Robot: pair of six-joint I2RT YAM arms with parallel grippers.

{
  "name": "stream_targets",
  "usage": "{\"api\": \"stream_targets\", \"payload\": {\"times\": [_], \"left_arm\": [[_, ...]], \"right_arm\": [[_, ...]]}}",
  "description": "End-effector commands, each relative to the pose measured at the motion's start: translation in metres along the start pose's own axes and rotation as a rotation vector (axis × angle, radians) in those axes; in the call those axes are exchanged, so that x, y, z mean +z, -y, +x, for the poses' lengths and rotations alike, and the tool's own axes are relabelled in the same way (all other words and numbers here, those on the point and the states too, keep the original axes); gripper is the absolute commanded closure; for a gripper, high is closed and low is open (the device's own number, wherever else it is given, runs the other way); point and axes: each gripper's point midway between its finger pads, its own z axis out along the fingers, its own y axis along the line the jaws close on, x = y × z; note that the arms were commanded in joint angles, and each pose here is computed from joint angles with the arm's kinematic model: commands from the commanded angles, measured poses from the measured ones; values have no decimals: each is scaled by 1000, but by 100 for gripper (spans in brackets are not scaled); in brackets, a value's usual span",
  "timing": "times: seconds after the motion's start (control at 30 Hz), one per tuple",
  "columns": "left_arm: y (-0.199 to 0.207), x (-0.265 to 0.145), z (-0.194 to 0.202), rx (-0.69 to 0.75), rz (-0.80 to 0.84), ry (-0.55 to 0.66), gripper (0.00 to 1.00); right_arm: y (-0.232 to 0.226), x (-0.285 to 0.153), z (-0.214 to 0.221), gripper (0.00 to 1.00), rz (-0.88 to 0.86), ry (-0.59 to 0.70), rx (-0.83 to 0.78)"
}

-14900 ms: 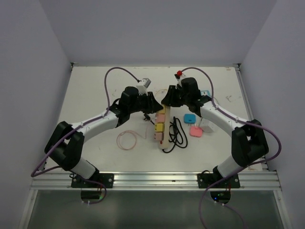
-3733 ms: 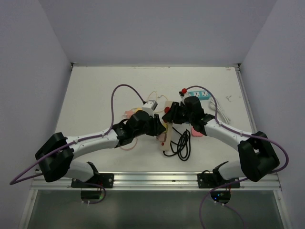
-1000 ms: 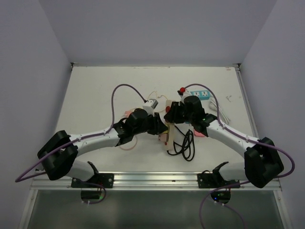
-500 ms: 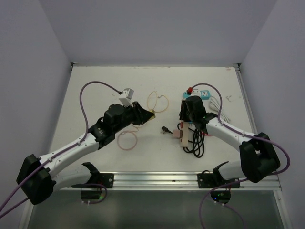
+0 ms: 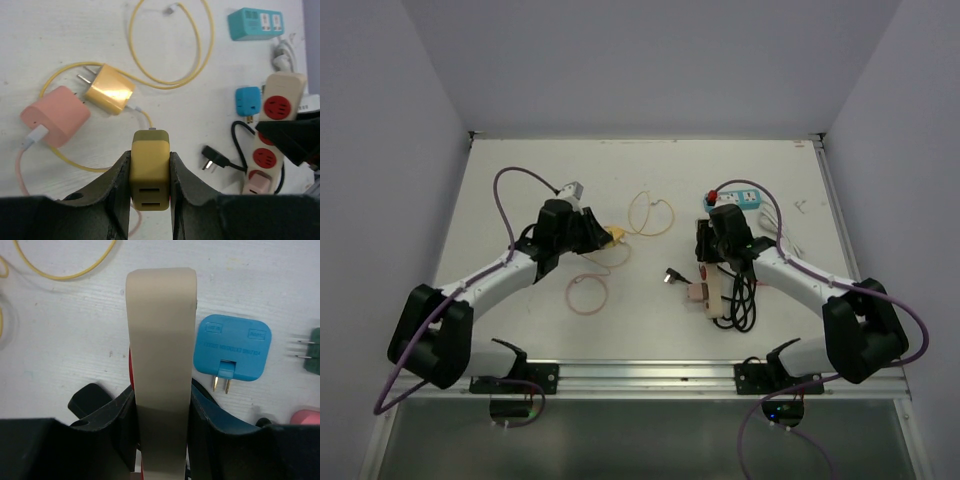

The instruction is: Pull the plug off the socket

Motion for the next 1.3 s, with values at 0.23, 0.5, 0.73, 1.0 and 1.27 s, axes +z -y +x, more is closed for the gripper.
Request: {"api": "stream_targets", "payload": {"times": [0.23, 0.5, 0.73, 1.0, 1.27], "left_arm": [[-9, 61, -26, 65, 35, -30, 75], [-24, 57, -34, 86, 11, -20, 35], [-3, 21, -53, 128, 48, 39, 6], [69, -16, -22, 268, 239, 27, 4], [114, -20, 63, 207, 406, -140, 4]], "right_arm": [[-43, -19, -22, 100, -217, 51, 57], [-53, -23, -26, 100, -266, 55, 93], [-61, -29, -35, 100, -298, 72, 129], [-69, -36, -51, 100, -314, 92, 229], [-71, -43, -64, 100, -319, 129, 288]]}}
